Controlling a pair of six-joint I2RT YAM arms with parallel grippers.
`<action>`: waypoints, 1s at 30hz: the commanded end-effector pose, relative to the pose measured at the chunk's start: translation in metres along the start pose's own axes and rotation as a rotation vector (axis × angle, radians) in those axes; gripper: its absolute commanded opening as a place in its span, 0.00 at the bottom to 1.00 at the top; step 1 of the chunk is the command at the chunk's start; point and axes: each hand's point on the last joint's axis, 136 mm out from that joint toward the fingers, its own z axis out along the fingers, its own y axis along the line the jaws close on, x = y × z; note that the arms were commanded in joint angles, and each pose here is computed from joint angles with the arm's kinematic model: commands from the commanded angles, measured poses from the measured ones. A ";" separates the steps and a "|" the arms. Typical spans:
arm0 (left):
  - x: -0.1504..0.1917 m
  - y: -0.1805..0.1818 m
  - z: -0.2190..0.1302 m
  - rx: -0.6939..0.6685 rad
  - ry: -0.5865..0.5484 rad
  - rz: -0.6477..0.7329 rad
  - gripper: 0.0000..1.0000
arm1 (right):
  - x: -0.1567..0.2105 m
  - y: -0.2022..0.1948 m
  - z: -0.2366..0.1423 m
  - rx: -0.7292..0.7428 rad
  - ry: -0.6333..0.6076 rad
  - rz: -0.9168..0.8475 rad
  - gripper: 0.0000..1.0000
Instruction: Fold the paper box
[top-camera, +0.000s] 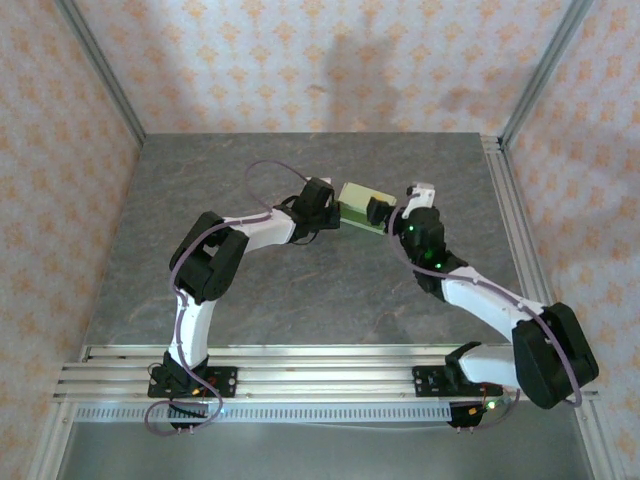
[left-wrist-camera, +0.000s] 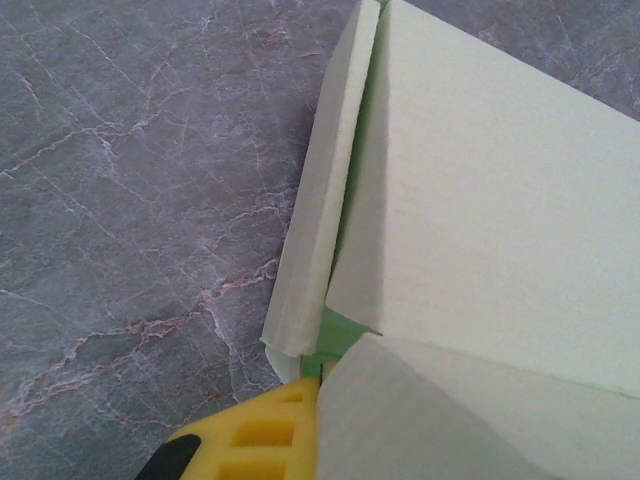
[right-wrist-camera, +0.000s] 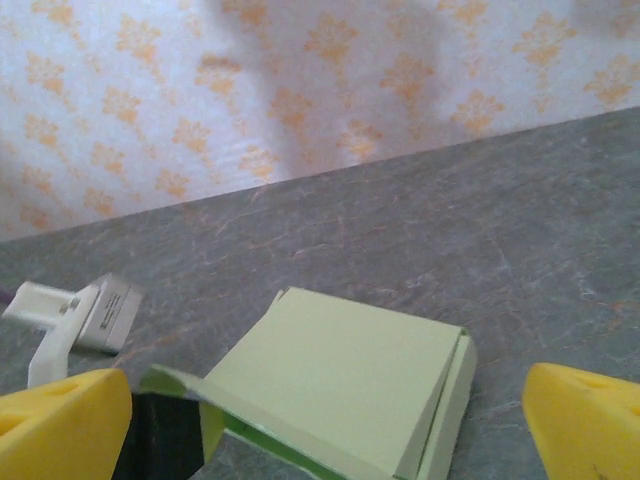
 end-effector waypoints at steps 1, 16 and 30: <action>0.007 0.001 -0.005 -0.029 0.047 0.008 0.00 | -0.002 -0.023 0.007 0.110 0.113 0.114 0.99; -0.008 -0.010 -0.023 -0.006 0.027 -0.011 0.25 | 0.043 -0.046 0.079 0.167 0.440 0.302 0.98; -0.006 -0.017 -0.035 0.035 0.035 -0.024 0.45 | 0.102 -0.053 0.105 0.170 0.619 0.377 0.94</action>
